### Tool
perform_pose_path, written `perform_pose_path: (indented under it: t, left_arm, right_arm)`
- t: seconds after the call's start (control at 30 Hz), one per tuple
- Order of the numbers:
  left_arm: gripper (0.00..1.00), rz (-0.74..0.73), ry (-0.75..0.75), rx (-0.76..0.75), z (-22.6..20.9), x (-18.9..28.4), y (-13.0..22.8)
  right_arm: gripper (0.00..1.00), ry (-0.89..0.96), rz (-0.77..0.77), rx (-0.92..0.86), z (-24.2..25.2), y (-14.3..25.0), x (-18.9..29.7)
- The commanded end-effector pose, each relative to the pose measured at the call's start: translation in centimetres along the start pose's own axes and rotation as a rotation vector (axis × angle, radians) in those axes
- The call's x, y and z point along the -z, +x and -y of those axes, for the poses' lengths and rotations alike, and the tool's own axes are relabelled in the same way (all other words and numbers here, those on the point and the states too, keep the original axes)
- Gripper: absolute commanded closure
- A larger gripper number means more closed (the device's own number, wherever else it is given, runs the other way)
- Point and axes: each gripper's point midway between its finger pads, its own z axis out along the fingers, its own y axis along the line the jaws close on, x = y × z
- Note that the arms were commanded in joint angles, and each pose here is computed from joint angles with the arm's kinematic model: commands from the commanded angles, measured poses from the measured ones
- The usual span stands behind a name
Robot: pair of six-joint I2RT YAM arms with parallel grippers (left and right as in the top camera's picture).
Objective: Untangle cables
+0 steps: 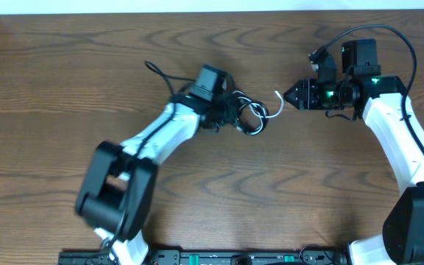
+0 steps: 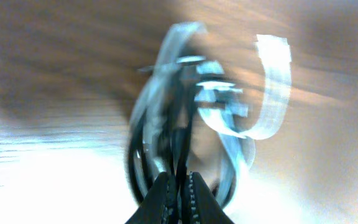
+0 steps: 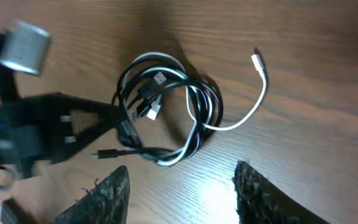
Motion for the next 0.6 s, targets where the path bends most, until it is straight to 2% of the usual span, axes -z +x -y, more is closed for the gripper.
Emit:
perform_pose_path:
  t: [0.0,0.13,0.33,0.47,0.57]
  left_arm:
    - [0.93,-0.065,0.254,-0.114,4.4,4.2,0.5]
    - [0.92,-0.109,0.34,-0.11,5.2,5.2,0.9]
    - [0.93,-0.11,0.363,-0.119,5.6,5.4,0.8]
    - [0.93,-0.049,0.204,-0.072,2.8,4.5,-0.2]
    - [0.92,-0.004,0.048,0.042,-0.1,4.1,-0.7]
  right_arm:
    - [0.49,-0.099,-0.008,0.073,-2.2,0.2,0.0]
    - [0.5,-0.109,-0.034,0.084,-3.3,0.8,-0.9]
    - [0.51,-0.082,-0.084,0.041,-3.3,1.8,-2.7]
    - [0.51,-0.057,-0.086,0.022,-3.0,1.7,-3.6]
    - [0.53,0.038,-0.091,-0.028,-1.6,1.9,-4.3]
